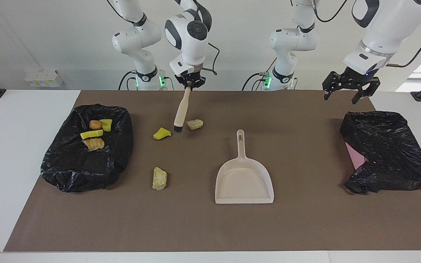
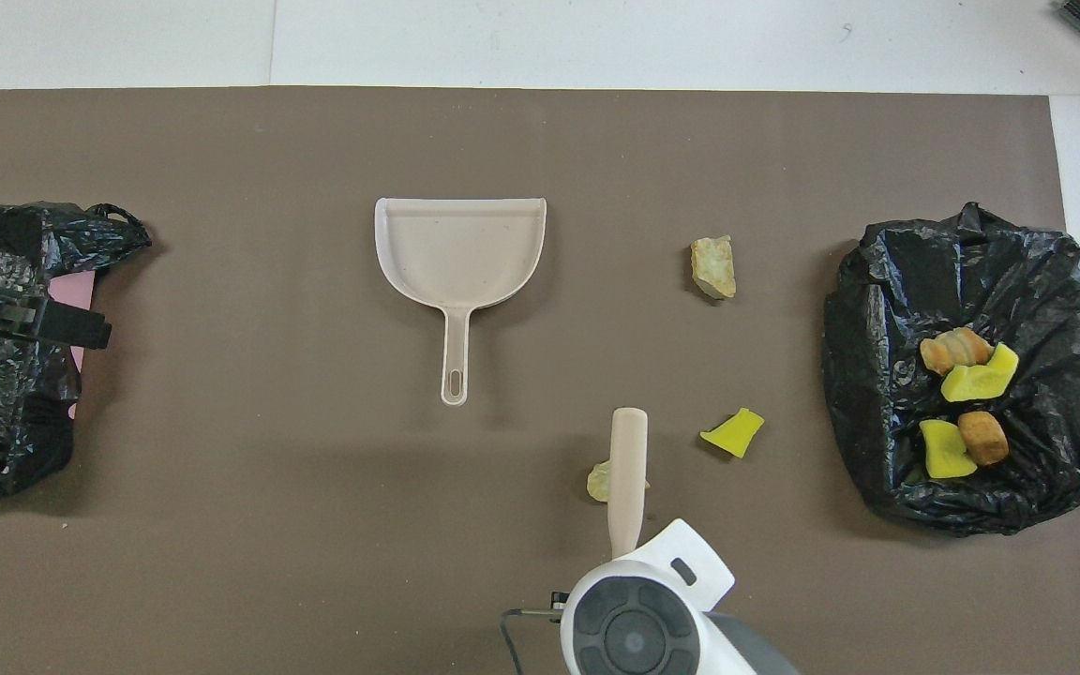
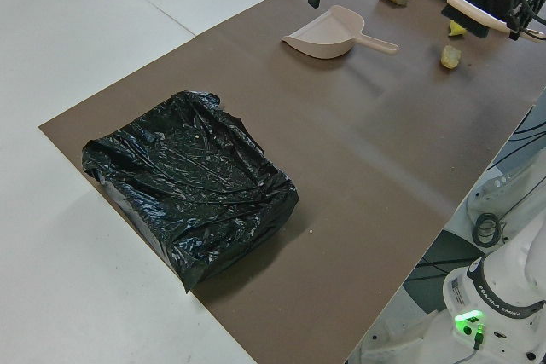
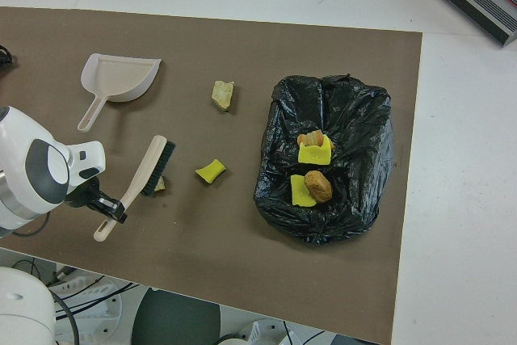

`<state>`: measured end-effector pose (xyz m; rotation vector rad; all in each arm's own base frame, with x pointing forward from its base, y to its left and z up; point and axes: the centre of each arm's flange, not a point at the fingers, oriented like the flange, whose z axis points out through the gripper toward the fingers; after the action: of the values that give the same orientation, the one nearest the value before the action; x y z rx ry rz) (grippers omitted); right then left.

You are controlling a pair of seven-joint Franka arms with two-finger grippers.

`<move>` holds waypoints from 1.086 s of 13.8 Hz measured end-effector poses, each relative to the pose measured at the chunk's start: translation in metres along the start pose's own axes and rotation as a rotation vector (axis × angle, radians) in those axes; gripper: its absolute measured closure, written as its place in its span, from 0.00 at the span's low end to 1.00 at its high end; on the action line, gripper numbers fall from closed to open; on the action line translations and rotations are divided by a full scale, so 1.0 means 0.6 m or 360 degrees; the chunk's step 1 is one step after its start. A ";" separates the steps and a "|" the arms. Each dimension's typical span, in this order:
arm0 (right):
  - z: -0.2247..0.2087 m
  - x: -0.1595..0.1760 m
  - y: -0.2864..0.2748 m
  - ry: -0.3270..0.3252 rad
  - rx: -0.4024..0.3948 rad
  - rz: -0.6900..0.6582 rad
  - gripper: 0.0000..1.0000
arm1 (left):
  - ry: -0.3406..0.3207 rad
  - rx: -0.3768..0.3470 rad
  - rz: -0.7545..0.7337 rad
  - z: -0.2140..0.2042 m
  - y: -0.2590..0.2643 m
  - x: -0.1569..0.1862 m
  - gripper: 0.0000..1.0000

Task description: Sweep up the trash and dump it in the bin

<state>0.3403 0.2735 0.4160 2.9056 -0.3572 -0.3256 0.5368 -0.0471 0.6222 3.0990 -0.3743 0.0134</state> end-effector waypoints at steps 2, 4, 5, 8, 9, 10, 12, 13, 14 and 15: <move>0.024 0.015 0.025 -0.0035 -0.0029 0.0140 0.74 | 0.0000 0.0000 0.0000 0.000 0.000 0.000 0.00; 0.039 0.016 0.043 -0.0049 -0.0049 0.0231 0.74 | 0.0000 0.0000 0.0000 0.000 0.000 0.000 0.00; 0.045 0.016 0.052 -0.0053 -0.0059 0.0264 0.74 | 0.0000 0.0000 0.0000 0.000 0.000 0.000 0.00; 0.077 0.023 0.101 -0.0081 -0.0093 0.0366 0.74 | 0.0001 0.0000 0.0000 0.000 0.000 0.000 0.00; 0.090 0.027 0.115 -0.0088 -0.0095 0.0395 0.74 | 0.0004 0.0001 0.0001 0.000 0.000 0.000 0.00; 0.103 0.029 0.121 -0.0083 -0.0087 0.0409 0.74 | 0.0005 0.0001 0.0001 -0.001 0.000 0.001 0.00; 0.124 0.031 0.122 -0.0063 -0.0065 0.0410 0.74 | 0.0005 0.0001 0.0012 -0.001 0.006 0.001 0.00; 0.128 0.033 0.120 -0.0047 -0.0047 0.0402 0.74 | 0.0005 0.0000 0.0028 -0.001 0.015 0.003 0.00; 0.129 0.037 0.117 -0.0026 -0.0020 0.0391 0.74 | 0.0004 -0.0004 0.0054 0.000 0.030 0.005 0.00; 0.128 0.042 0.114 -0.0003 0.0009 0.0375 0.74 | -0.0002 -0.0009 0.0096 0.003 0.055 0.007 0.00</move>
<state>0.3311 0.1892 0.3529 2.8288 -0.6936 -0.2890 0.5331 -0.0799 0.6209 3.0810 -0.4671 0.0115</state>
